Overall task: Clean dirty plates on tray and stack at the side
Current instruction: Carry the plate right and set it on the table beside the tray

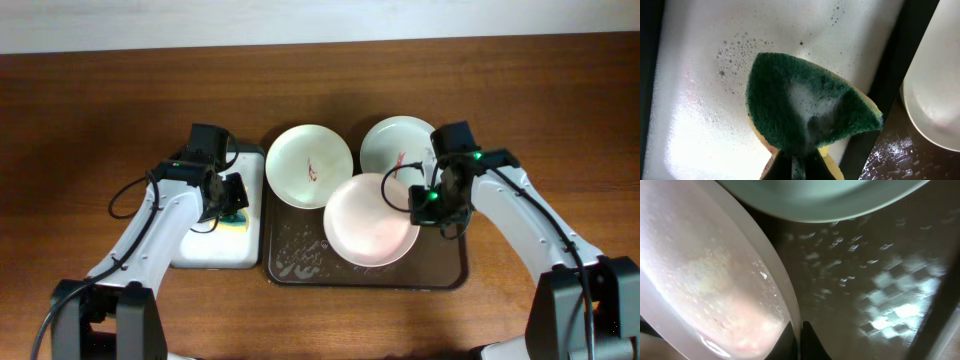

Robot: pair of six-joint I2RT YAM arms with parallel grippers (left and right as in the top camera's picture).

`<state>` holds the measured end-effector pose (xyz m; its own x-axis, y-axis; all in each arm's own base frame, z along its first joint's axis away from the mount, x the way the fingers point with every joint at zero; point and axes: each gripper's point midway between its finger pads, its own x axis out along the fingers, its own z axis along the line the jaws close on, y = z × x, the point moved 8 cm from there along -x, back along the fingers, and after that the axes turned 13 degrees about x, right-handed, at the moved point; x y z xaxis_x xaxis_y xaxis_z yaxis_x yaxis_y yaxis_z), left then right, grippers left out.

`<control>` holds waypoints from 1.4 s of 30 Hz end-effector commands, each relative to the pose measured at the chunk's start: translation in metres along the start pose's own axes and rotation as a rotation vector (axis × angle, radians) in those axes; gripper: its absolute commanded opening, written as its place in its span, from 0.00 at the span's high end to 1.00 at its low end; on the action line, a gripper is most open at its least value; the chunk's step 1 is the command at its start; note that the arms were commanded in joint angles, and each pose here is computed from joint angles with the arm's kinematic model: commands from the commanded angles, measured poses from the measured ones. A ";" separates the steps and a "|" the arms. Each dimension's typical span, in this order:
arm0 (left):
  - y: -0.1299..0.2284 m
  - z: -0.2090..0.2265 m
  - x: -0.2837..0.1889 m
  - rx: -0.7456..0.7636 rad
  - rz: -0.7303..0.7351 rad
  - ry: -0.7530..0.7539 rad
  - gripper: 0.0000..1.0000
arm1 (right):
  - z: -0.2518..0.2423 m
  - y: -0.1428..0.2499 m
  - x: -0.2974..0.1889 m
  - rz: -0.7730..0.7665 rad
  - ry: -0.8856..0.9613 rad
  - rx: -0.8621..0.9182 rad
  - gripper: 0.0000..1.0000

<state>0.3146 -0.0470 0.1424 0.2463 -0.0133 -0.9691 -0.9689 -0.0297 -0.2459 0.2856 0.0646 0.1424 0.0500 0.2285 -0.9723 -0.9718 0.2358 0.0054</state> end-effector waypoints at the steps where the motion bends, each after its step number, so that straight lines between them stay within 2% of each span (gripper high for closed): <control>1: -0.002 -0.001 -0.009 0.009 -0.029 0.016 1.00 | -0.002 -0.014 -0.031 -0.113 0.100 -0.013 0.96; 14: -0.003 -0.001 -0.009 0.010 -0.031 0.016 1.00 | 0.017 -0.005 -0.060 -0.263 0.288 -0.118 0.96; 21: -0.003 -0.001 -0.009 0.009 -0.032 0.016 1.00 | 0.022 -0.002 -0.077 -0.464 0.521 -0.107 0.96; 26: -0.003 -0.001 -0.009 0.010 -0.033 0.017 1.00 | 0.036 0.004 -0.081 -0.552 0.623 -0.180 0.96; 31: -0.005 0.000 -0.009 0.051 -0.043 0.001 1.00 | 0.058 0.015 -0.090 -0.715 0.749 -0.257 0.96; 35: -0.008 0.005 -0.009 0.162 -0.062 -0.051 1.00 | 0.084 0.028 -0.096 -0.863 0.793 -0.329 0.96; 42: -0.015 0.007 -0.010 0.169 -0.107 -0.087 1.00 | 0.111 0.044 -0.099 -0.980 0.761 -0.385 0.96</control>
<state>0.3227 -0.0419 0.1448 0.2990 0.0478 -0.9531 -0.9494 0.1151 -0.2921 0.2644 0.1566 0.2429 0.7096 -0.4873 -0.5089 -0.6883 -0.3251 -0.6485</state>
